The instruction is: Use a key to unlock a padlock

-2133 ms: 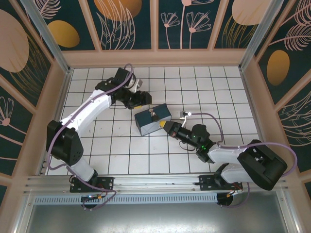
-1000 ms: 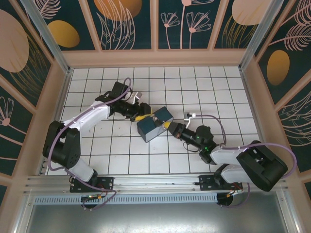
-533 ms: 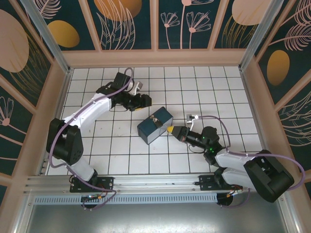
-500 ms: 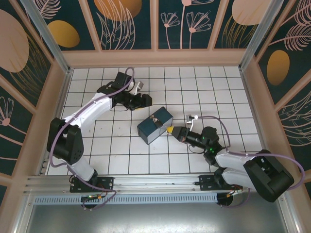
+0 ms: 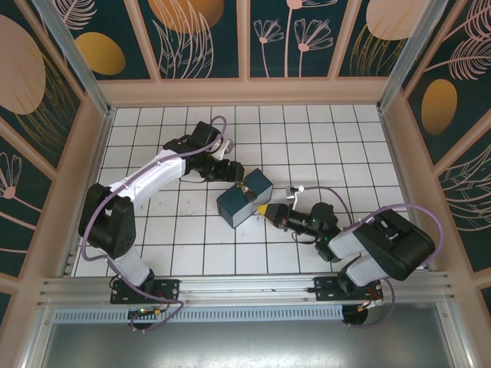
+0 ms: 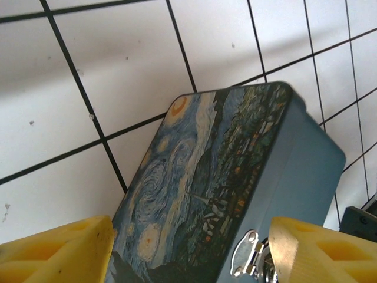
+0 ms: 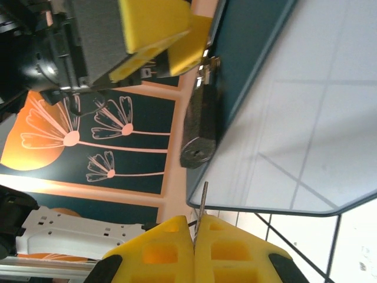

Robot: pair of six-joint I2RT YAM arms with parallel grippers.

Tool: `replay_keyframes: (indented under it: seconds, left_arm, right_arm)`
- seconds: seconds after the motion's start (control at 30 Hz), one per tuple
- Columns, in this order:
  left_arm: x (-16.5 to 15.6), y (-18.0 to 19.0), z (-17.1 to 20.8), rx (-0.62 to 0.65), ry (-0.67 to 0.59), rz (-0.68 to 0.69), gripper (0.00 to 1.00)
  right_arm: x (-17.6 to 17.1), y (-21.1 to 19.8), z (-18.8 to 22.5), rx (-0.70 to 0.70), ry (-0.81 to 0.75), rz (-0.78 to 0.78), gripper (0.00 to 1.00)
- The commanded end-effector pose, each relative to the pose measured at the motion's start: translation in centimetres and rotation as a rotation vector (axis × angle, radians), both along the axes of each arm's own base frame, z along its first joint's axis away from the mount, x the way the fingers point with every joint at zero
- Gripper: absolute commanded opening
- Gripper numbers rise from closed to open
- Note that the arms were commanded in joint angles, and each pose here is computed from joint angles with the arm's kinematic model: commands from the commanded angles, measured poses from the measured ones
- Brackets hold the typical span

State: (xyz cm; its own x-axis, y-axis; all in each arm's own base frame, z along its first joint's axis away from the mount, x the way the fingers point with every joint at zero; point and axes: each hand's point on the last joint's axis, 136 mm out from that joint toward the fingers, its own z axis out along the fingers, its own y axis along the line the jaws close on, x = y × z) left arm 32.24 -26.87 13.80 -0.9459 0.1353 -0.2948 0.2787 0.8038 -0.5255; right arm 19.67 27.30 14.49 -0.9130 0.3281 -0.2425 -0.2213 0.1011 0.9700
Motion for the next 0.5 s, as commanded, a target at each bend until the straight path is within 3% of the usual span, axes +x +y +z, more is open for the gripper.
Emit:
replay_keyframes:
  seconds: [0.0,0.47]
  left_arm:
    - [-0.1,0.2,0.8,-0.024,-0.012,0.025,0.71]
    - [-0.8,0.1,1.0,-0.066,0.004,0.048,0.70]
  right_arm:
    - [0.1,0.4,2.5,0.074,-0.064,-0.013,0.00]
    - [1.6,0.0,2.7,0.078,-0.072,-0.080,0.00]
